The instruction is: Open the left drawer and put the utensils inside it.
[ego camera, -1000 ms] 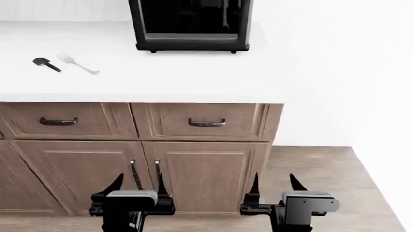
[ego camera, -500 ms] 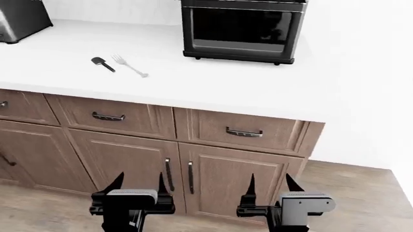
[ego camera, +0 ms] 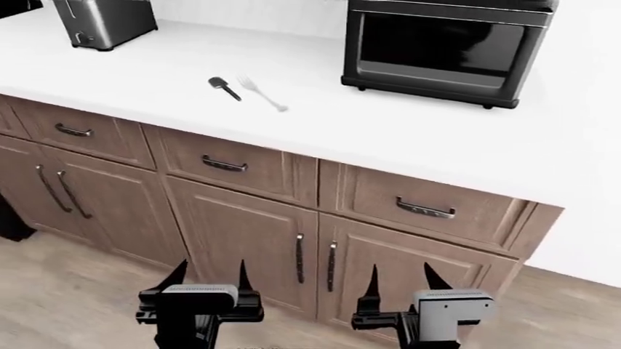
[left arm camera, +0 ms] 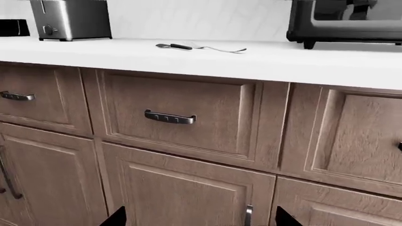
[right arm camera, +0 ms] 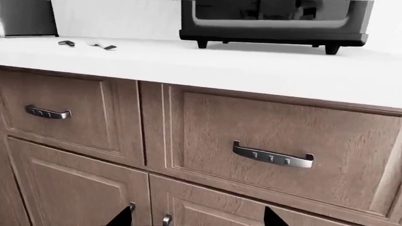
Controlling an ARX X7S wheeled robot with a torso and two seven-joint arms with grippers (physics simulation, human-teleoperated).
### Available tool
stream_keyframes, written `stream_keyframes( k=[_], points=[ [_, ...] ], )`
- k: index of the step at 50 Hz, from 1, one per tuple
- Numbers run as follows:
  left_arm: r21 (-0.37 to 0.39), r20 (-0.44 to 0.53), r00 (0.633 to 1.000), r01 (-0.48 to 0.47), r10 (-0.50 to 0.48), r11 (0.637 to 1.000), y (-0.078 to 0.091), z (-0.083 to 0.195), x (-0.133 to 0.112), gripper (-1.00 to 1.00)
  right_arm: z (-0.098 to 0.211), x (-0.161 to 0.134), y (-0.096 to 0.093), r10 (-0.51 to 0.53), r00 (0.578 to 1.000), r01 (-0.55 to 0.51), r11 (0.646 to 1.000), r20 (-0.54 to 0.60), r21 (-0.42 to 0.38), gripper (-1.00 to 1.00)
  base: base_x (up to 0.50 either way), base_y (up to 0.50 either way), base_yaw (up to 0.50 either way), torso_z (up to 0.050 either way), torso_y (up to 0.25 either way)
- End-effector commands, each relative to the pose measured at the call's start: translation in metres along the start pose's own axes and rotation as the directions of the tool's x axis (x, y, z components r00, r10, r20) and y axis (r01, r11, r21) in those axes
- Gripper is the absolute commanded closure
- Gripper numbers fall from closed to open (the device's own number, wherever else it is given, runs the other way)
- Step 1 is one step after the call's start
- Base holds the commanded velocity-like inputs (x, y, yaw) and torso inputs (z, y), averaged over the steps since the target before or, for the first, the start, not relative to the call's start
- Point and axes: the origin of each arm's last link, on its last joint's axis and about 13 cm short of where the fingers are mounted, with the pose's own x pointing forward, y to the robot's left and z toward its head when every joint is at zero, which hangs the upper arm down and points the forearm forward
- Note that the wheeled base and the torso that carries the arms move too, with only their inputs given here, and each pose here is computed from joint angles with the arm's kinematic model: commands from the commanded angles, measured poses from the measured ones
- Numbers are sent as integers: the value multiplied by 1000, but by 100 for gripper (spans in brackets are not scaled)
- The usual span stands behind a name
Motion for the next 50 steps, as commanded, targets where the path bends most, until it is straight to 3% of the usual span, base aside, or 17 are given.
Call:
stream_keyframes(
  k=[1,50],
  points=[
    [-3,-8,1000,0,0,1000,0,-2,1,-100,-3,1,0,5,1000,-5,1000,-10,3,-100,0,0,500,50,0],
    [-3,-19,1000,0,0,1000,2,-1,0,-100,8,2,4,22,1000,-22,1000,-20,-7,-100,0,0,500,50,0]
  ],
)
